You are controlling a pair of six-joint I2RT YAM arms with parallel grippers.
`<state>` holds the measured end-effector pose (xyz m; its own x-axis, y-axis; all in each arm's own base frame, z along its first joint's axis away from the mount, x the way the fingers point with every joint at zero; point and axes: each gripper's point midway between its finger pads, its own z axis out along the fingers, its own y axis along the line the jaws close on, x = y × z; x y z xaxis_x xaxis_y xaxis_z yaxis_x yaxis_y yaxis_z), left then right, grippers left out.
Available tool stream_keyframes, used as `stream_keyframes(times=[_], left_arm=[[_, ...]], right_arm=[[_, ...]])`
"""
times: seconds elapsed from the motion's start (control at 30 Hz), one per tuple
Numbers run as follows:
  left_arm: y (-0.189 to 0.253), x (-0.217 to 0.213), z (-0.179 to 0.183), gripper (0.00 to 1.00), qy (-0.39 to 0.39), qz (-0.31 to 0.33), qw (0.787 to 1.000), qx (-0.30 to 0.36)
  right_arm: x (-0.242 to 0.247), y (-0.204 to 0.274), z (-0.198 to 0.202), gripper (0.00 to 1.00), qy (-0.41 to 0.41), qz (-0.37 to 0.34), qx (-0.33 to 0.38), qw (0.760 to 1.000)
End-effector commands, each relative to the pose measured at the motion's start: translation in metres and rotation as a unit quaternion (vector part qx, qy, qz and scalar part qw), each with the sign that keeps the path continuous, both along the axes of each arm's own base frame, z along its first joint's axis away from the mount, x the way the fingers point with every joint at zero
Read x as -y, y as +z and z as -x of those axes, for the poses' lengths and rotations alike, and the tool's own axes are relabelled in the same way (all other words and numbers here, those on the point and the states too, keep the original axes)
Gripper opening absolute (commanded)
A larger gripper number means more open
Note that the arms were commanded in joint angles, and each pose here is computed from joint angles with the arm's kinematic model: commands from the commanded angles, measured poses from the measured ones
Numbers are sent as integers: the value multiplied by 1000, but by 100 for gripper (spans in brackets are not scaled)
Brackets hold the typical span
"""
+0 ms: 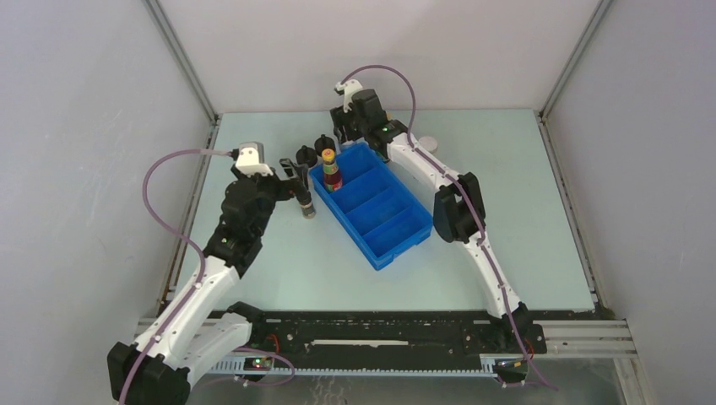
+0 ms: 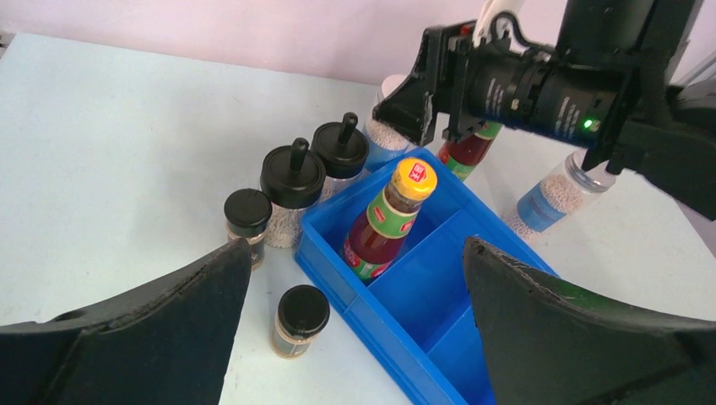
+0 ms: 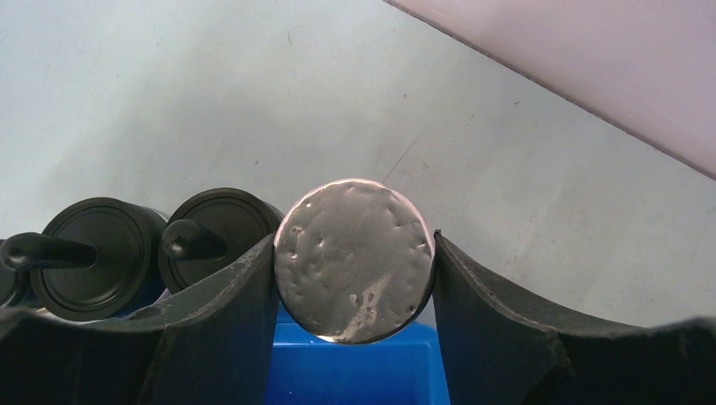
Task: Organize the condiment bottles
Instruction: Pick up the bottle from the center of the board.
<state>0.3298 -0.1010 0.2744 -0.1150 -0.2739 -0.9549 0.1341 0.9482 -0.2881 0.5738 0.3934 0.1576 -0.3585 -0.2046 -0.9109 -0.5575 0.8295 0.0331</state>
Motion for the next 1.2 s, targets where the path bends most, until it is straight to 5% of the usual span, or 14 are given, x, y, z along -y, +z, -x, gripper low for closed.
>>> stream_keyframes(times=[0.0, 0.73, 1.17], left_arm=[[-5, 0, 3, 100, 2, 6, 1000, 3], [-7, -1, 4, 100, 4, 0, 1000, 6], [-2, -3, 10, 100, 7, -3, 1000, 16]], right_arm=[[7, 119, 3, 0, -1, -52, 99, 994], [19, 193, 25, 0, -6, -69, 150, 986], [21, 228, 74, 0, -3, -60, 171, 983]])
